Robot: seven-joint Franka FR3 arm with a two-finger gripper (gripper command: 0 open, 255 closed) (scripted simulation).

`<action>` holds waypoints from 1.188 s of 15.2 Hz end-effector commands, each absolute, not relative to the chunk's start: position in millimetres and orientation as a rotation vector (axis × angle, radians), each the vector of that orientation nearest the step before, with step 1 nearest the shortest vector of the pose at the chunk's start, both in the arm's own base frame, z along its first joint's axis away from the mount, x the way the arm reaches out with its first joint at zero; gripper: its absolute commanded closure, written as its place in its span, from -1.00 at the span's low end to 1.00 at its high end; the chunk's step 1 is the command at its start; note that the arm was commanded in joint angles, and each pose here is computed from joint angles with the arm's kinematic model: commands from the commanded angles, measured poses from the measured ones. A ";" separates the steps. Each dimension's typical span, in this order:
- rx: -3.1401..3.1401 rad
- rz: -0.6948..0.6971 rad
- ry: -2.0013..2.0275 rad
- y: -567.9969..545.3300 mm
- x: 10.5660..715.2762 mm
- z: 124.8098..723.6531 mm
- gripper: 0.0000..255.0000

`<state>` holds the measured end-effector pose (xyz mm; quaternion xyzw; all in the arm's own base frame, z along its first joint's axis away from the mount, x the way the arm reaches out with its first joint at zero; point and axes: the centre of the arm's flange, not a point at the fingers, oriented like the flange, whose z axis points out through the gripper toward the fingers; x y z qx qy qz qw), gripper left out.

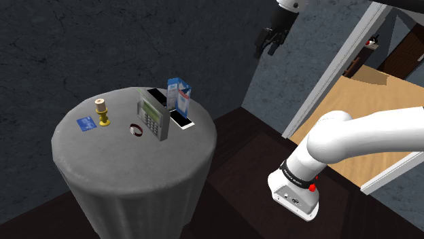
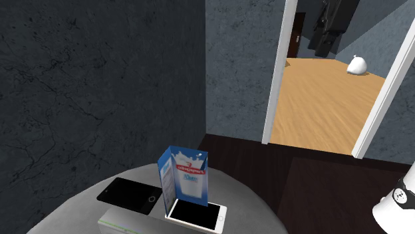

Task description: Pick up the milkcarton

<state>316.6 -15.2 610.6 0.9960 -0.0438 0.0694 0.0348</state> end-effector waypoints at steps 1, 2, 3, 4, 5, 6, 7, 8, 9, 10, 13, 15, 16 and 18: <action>3.062 0.213 -0.135 -15.2 316.6 610.6 -1.00; 3.066 0.211 -0.127 -10.9 326.2 602.9 -1.00; 3.070 0.208 -0.120 -6.4 335.9 595.2 -1.00; 3.074 0.205 -0.113 -1.9 345.5 587.5 -1.00; 3.078 0.203 -0.105 2.7 355.1 579.9 -1.00; 3.082 0.200 -0.098 7.4 364.6 572.2 -1.00; 3.086 0.197 -0.090 12.2 374.1 564.5 -1.00; 3.090 0.194 -0.083 17.0 383.6 556.8 -1.00; 3.094 0.192 -0.076 21.9 393.0 549.1 -1.00; 3.098 0.189 -0.068 26.9 402.4 541.4 -1.00; 3.109 0.180 -0.046 42.2 430.3 518.3 -1.00; 3.117 0.175 -0.031 52.8 448.7 502.9 -1.00; 3.121 0.172 -0.023 58.2 457.8 495.3 -1.00; 3.129 0.166 -0.008 69.2 476.0 479.9 -1.00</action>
